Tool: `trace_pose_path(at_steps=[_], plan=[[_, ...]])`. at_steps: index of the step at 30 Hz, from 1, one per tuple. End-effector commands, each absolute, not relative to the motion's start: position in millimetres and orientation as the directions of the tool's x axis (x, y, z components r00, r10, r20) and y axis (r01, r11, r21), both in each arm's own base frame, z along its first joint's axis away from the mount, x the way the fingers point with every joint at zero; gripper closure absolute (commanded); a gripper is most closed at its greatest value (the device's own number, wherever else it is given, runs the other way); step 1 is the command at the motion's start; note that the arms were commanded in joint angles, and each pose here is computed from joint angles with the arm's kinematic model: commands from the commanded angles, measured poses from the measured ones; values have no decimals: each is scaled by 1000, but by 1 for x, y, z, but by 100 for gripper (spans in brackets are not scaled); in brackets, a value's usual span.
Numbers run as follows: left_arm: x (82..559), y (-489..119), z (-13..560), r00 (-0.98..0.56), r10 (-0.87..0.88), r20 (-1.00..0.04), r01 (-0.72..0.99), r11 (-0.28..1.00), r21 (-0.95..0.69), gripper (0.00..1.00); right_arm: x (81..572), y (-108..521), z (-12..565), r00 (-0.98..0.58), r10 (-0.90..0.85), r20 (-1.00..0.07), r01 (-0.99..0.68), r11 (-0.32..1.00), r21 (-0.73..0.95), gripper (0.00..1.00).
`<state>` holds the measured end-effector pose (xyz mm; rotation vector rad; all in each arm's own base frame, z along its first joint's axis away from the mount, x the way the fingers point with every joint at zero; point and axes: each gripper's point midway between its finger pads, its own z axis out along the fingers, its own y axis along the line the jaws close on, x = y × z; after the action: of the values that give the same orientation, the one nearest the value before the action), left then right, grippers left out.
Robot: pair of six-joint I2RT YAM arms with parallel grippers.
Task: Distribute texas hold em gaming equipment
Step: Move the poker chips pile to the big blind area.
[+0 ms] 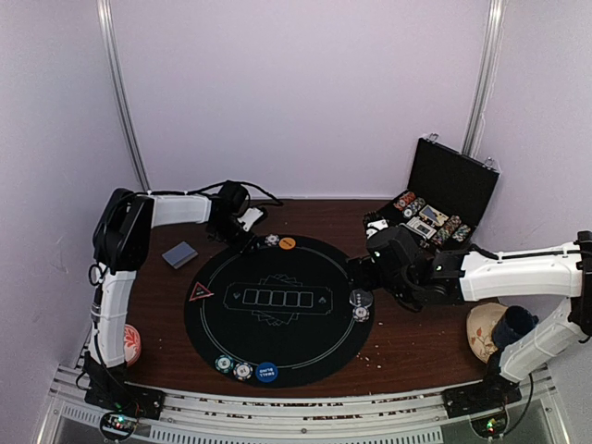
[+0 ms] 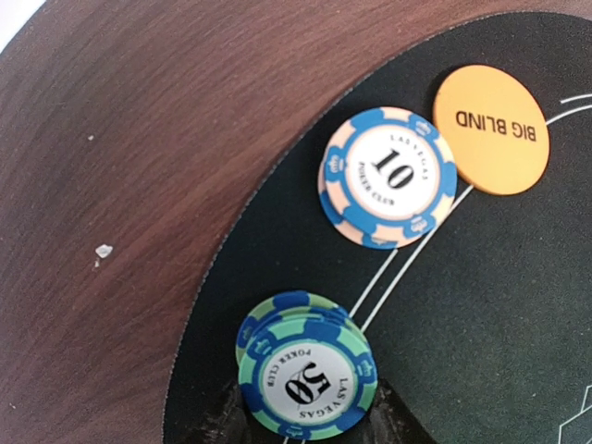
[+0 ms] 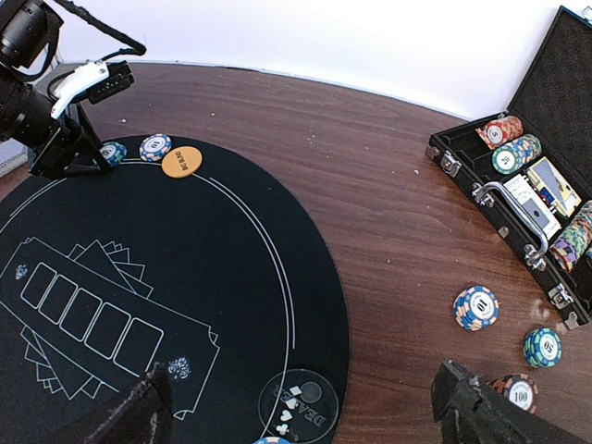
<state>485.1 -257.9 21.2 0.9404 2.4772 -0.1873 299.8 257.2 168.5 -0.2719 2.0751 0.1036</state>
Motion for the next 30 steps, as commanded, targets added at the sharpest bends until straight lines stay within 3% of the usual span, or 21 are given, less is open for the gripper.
trace_pose_path(at_steps=[1,10,30], plan=[[470,-251,-14,-678,623,-391,675,738,4,61,300,254,177,-455,-124,-882,-214,976,-27,1],[465,-259,-16,-650,648,-397,715,698,-31,67,300,254,177,-453,-127,-882,-213,977,-31,1],[481,-259,-19,-639,658,-400,713,701,16,67,300,253,178,-451,-126,-884,-210,977,-31,1]])
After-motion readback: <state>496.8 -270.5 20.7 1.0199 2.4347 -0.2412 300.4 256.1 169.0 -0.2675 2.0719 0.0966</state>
